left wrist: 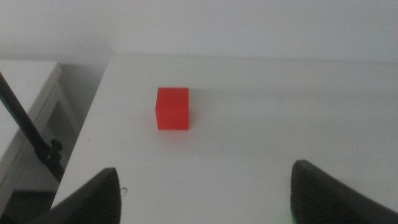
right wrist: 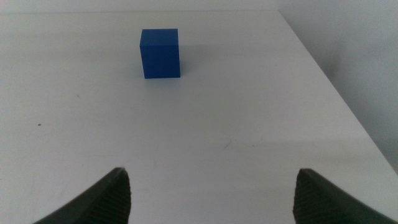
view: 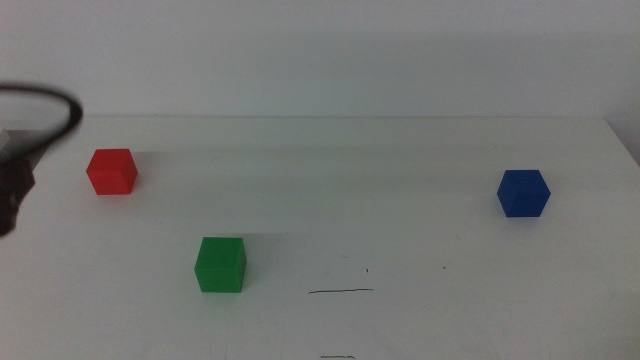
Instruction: Stack red cubes first, then green, then blue cubes in a specific spot.
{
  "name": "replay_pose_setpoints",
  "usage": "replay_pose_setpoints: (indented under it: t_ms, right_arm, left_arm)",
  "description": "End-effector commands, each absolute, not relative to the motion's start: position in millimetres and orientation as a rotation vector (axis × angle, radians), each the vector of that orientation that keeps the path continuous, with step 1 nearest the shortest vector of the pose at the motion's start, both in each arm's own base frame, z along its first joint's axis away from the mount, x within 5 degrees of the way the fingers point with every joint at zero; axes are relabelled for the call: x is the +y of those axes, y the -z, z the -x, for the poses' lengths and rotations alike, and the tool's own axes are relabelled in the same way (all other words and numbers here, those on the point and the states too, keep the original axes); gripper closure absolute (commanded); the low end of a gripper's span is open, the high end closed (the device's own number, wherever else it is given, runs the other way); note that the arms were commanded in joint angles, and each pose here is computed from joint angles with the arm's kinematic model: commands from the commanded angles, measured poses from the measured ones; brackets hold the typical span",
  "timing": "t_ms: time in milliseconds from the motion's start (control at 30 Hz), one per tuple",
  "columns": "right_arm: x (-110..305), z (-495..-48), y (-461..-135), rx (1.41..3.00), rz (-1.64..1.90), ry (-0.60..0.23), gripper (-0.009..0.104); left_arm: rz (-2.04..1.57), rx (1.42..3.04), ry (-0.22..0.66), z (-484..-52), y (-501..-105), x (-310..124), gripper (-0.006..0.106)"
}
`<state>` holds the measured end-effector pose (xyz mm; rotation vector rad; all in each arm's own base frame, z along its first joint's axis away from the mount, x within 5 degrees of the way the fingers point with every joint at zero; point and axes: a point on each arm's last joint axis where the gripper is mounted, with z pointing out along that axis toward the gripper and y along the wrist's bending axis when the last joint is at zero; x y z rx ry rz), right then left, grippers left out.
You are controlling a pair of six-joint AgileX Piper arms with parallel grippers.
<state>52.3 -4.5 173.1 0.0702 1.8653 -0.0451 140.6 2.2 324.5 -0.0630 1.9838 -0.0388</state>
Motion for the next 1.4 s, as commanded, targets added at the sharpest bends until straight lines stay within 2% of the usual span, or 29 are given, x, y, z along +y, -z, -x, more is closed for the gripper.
replay_pose_setpoints:
  t_ms: [0,367,767,933,1233,1367]
  right_arm:
    - [-4.9,-52.6,-180.7,1.788,-0.054,0.068,0.028]
    - [-4.9,-52.6,-180.7,1.788,-0.054,0.068,0.028]
    - [-4.9,-52.6,-180.7,1.788,-0.054,0.068,0.028]
    - [-4.9,-52.6,-180.7,1.788,-0.054,0.068,0.028]
    - [-4.9,-52.6,-180.7,1.788,-0.054,0.068,0.028]
    - [-4.9,-52.6,-180.7,1.788,-0.054,0.068,0.028]
  left_arm:
    - [0.070,1.964,0.065,-152.3,-351.9,0.8,0.007]
    - [0.069,2.190,0.076,-213.3,-385.4,1.7,0.007]
    - [0.017,2.483,-0.042,-313.4,-399.6,11.2,0.007]
    - [0.008,2.497,-0.076,-353.8,-395.2,20.3,0.007]
    - [-0.020,2.611,0.084,-418.9,-352.0,53.3,0.007]
    - [-0.064,2.643,0.096,-446.9,-323.1,59.5,0.007]
